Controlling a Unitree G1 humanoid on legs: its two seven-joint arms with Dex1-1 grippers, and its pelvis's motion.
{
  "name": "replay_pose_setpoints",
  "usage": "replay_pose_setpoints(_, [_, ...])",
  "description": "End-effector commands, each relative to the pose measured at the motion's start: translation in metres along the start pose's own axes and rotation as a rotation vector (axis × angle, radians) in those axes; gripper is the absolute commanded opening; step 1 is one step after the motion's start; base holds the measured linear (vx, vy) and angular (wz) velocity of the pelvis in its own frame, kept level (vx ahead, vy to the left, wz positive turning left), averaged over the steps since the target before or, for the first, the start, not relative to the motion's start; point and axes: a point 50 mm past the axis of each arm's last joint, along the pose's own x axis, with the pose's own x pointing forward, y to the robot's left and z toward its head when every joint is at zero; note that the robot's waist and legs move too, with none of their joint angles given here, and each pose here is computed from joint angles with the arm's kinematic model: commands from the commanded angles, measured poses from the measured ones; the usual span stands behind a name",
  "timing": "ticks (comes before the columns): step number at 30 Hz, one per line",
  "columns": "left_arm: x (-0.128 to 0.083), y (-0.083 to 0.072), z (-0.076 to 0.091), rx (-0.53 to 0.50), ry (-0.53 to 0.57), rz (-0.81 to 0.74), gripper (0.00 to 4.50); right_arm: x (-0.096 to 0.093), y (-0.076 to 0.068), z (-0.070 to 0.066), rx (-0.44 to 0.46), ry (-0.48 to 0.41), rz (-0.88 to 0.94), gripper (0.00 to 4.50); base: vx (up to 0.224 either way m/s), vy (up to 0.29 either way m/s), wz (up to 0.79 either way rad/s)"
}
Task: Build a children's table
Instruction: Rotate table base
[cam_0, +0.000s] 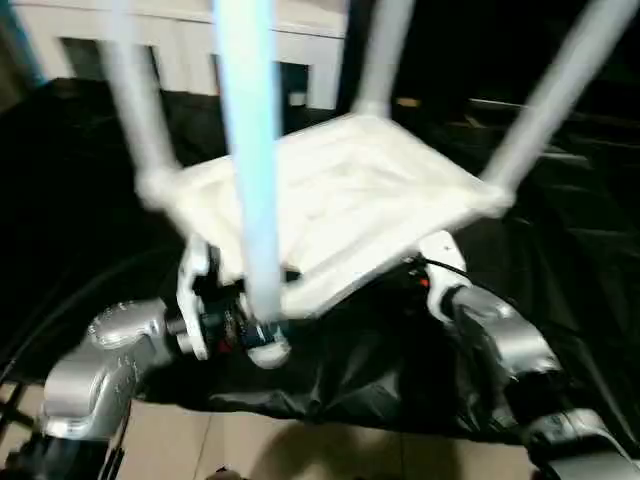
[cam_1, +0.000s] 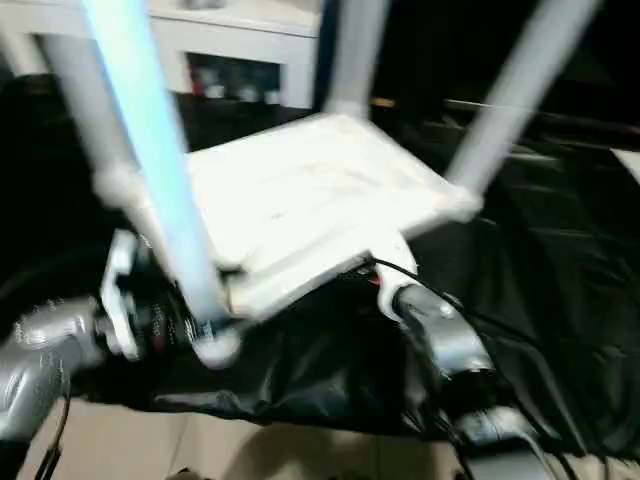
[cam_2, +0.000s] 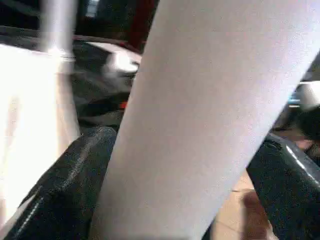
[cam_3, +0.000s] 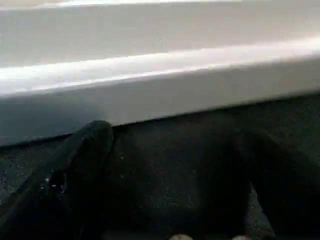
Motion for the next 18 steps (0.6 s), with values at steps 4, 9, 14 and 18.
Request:
replay_pose_setpoints(4, [0.031, -0.015, 0.004, -0.002, -0.021, -0.105, 4.41, 0.021, 0.037, 0.016, -0.054, -0.033, 0.130, 4.50, 0.000, 0.000, 0.00])
replay_pose_setpoints(9, [0.053, -0.001, 0.005, 0.078, -0.013, -0.037, 4.41, 0.028, 0.049, 0.017, -0.060, -0.034, 0.158, 4.50, 0.000, 0.000, 0.00])
replay_pose_setpoints(14, [0.073, 0.023, 0.012, 0.155, -0.029, 0.102, 4.41, 0.026, 0.041, 0.014, -0.022, -0.049, 0.154, 4.50, 0.000, 0.000, 0.00])
replay_pose_setpoints(18, [0.090, 0.032, 0.017, 0.190, -0.069, 0.159, 4.41, 0.020, 0.030, 0.009, -0.006, -0.074, 0.149, 4.50, 0.000, 0.000, 0.00])
